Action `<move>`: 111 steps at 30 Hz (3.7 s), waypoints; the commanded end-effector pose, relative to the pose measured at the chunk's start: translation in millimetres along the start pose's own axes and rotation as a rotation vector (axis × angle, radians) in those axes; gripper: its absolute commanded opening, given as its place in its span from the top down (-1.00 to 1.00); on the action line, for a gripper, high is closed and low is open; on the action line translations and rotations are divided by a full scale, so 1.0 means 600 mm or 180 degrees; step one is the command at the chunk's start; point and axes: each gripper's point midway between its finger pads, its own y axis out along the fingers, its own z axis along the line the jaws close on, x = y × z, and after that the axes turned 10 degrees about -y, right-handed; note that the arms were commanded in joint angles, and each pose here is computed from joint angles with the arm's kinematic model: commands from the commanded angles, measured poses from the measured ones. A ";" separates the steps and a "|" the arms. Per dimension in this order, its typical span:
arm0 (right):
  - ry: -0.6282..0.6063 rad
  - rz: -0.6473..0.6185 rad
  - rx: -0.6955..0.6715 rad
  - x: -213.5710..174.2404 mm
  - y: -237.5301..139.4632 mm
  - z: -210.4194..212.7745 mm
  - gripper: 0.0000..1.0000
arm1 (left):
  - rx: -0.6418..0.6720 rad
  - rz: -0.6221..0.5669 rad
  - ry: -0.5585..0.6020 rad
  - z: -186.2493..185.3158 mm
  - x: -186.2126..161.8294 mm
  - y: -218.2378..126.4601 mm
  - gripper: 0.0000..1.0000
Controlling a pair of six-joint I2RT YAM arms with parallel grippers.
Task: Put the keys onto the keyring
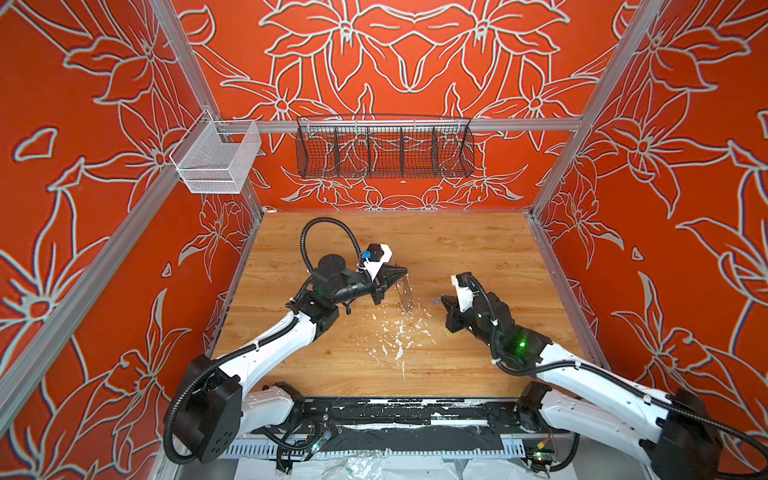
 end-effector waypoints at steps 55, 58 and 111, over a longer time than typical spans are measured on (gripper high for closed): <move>0.0131 -0.0939 0.1352 0.100 -0.078 0.149 1.00 | -0.0467 -0.0211 0.1376 -0.093 -0.035 0.012 1.00; 0.0163 -0.0929 0.1325 0.089 -0.075 0.145 1.00 | -0.0395 -0.0228 0.1376 -0.088 -0.033 0.011 1.00; 0.0499 -0.1234 0.1759 0.098 -0.090 0.150 1.00 | -0.0400 -0.0426 0.1603 -0.104 -0.040 -0.004 1.00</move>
